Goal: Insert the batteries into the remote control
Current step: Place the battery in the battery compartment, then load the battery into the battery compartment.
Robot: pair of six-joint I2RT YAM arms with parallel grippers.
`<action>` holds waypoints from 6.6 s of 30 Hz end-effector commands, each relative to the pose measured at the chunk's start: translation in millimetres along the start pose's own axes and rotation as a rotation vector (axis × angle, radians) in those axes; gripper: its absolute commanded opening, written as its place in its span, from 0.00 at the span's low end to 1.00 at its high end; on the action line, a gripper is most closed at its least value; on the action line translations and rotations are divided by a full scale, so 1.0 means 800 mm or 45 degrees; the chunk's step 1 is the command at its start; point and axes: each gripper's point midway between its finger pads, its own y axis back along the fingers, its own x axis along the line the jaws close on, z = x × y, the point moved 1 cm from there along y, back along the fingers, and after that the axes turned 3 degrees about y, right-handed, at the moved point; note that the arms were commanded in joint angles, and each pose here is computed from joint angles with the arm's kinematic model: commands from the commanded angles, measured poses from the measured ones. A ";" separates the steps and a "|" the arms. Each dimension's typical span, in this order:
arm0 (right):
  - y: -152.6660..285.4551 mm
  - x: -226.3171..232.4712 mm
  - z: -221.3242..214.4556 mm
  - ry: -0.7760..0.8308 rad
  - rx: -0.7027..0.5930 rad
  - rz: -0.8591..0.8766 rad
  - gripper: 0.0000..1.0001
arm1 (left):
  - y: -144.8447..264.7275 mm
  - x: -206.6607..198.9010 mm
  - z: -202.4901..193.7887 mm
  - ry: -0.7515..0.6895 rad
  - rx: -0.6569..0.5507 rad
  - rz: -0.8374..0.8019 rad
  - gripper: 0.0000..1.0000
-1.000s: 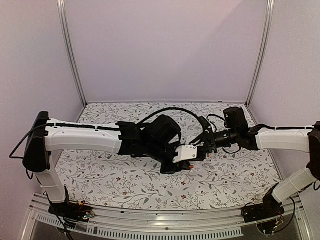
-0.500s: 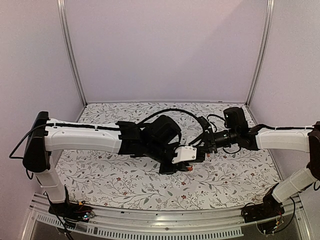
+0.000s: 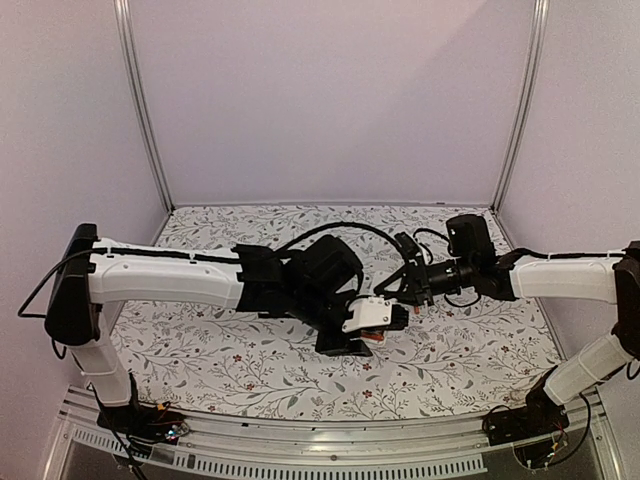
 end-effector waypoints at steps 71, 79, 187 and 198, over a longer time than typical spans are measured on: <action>0.002 0.017 0.034 0.029 -0.079 0.063 0.00 | 0.004 0.026 0.023 1.300 -0.498 -0.182 0.78; 0.001 0.016 0.035 0.029 -0.075 0.062 0.00 | 0.004 0.021 0.023 1.286 -0.497 -0.206 0.69; 0.020 0.055 0.032 0.135 -0.081 0.177 0.00 | 0.030 0.045 0.006 1.437 -0.656 -0.321 0.44; 0.019 0.054 0.032 0.131 -0.080 0.173 0.00 | 0.025 0.051 0.005 1.465 -0.624 -0.303 0.40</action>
